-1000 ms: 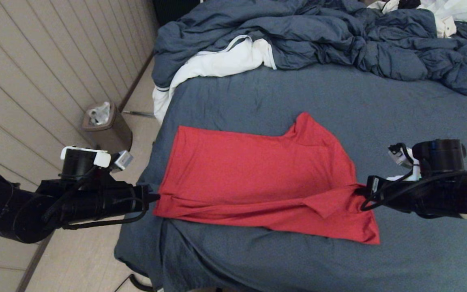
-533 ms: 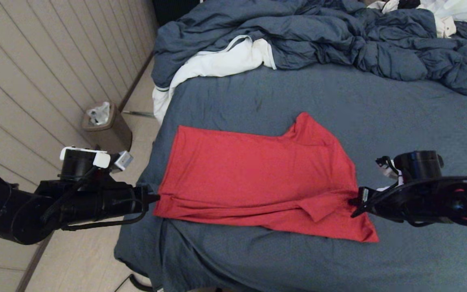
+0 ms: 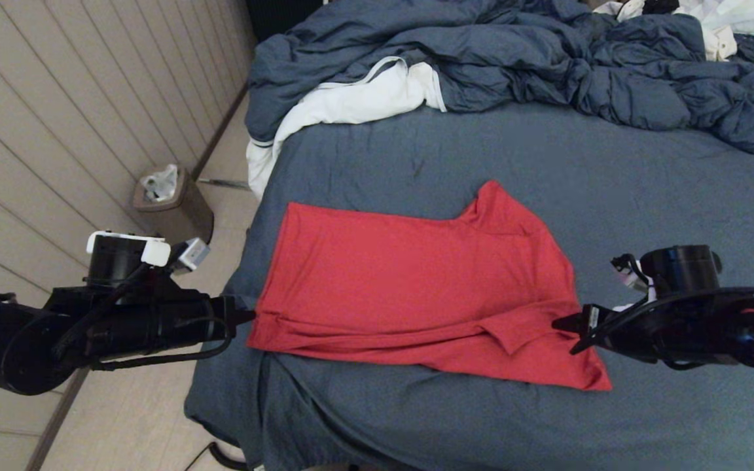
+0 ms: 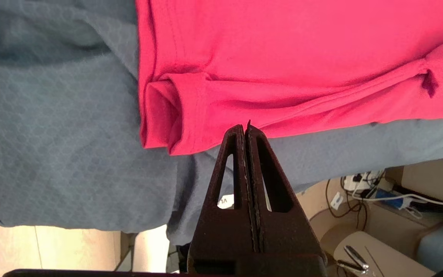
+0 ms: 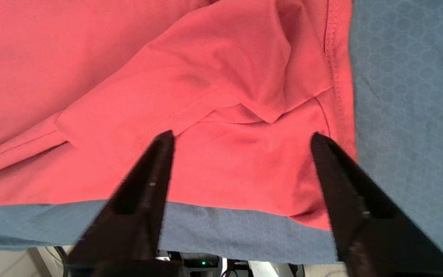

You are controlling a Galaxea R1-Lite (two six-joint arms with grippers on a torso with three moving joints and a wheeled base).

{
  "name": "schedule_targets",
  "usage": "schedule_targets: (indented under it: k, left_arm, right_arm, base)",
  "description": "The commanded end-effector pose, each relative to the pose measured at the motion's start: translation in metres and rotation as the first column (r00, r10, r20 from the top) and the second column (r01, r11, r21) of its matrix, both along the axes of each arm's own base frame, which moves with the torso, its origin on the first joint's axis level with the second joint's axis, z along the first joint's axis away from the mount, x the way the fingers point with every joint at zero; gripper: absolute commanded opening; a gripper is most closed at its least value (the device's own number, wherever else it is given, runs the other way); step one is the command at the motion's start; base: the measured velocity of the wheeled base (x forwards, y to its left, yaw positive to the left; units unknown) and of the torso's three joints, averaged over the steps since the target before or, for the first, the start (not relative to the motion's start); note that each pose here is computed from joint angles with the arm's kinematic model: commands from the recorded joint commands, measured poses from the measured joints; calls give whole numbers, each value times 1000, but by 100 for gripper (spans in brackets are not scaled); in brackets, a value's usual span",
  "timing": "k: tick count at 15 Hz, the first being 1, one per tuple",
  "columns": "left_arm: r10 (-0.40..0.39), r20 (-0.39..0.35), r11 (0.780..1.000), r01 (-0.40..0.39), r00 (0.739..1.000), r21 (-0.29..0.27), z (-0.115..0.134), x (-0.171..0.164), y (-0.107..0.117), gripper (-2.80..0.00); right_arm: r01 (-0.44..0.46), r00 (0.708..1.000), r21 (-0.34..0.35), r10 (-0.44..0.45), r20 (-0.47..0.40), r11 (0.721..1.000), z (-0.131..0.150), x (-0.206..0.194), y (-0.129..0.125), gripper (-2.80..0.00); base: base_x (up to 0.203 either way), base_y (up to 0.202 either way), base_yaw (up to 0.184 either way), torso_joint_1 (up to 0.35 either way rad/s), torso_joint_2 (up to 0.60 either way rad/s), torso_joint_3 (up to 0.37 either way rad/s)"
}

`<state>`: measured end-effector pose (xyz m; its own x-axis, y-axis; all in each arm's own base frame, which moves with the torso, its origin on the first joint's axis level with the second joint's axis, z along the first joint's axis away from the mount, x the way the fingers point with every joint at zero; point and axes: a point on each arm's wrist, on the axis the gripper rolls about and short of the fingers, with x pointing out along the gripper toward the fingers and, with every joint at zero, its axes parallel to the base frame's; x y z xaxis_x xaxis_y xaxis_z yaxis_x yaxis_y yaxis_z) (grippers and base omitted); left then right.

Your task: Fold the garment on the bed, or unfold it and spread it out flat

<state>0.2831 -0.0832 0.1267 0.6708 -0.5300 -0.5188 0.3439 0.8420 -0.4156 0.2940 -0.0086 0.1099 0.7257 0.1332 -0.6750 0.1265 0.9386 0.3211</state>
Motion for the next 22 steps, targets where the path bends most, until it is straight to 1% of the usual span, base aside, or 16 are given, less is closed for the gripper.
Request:
schedule_targets:
  k: [1,3,4,6,7,9,11,12,15,19,20,21,22]
  left_arm:
    - [-17,29,1000,17,999,-8,9,-4,-5,-280]
    - [-32,31,999,32,999,-9,12,-7,-9,-280]
    - [-38,31,999,38,999,-9,13,-10,-10,-280]
    - [-61,1,998,61,998,8,11,-18,-19,-280]
    - [-61,-1,998,61,998,16,11,-19,-21,-280]
    - [-62,1,998,62,998,34,9,-19,-28,-280]
    - [-84,0,996,83,997,39,7,-17,-37,-280]
    - [-84,0,996,84,996,39,7,-17,-37,-280]
    - [-95,-36,994,96,995,53,-9,-1,-47,-280]
    - [-110,-47,992,113,993,62,-15,4,-53,-280]
    - [-133,-49,989,136,990,65,-16,1,-60,0]
    - [-187,-53,979,190,981,70,-17,-7,-75,0]
    - [-214,-58,973,218,975,75,-19,-11,-84,0]
  right_arm:
    - [-3,998,0,3,68,1000,21,-17,2,-280]
    - [-14,995,-3,14,99,1000,32,-38,5,-280]
    - [-25,994,-5,25,102,1000,34,-49,7,-280]
    - [-57,994,-7,57,93,998,39,-73,14,-280]
    - [-73,994,-7,74,78,997,39,-80,17,-280]
    - [-102,993,-5,102,66,995,40,-86,23,-280]
    - [-125,991,-1,124,53,992,37,-88,29,-280]
    - [-125,991,-1,125,53,992,37,-88,28,-280]
    - [-120,990,-7,120,78,993,42,-86,27,-280]
    - [-128,987,-10,129,97,992,46,-81,29,-280]
    - [-127,987,-10,127,100,992,47,-80,29,-280]
    - [-127,987,-9,128,95,992,46,-79,28,-280]
    - [-127,987,-9,128,95,992,46,-79,28,-280]
  base:
    - [0,0,0,0,0,0]
    - [0,0,0,0,0,0]
    - [0,0,0,0,0,0]
    - [0,0,0,0,0,0]
    - [0,0,0,0,0,0]
    - [0,0,0,0,0,0]
    - [0,0,0,0,0,0]
    - [0,0,0,0,0,0]
    - [0,0,0,0,0,0]
    - [0,0,0,0,0,0]
    - [0,0,0,0,0,0]
    - [0,0,0,0,0,0]
    - [0,0,0,0,0,0]
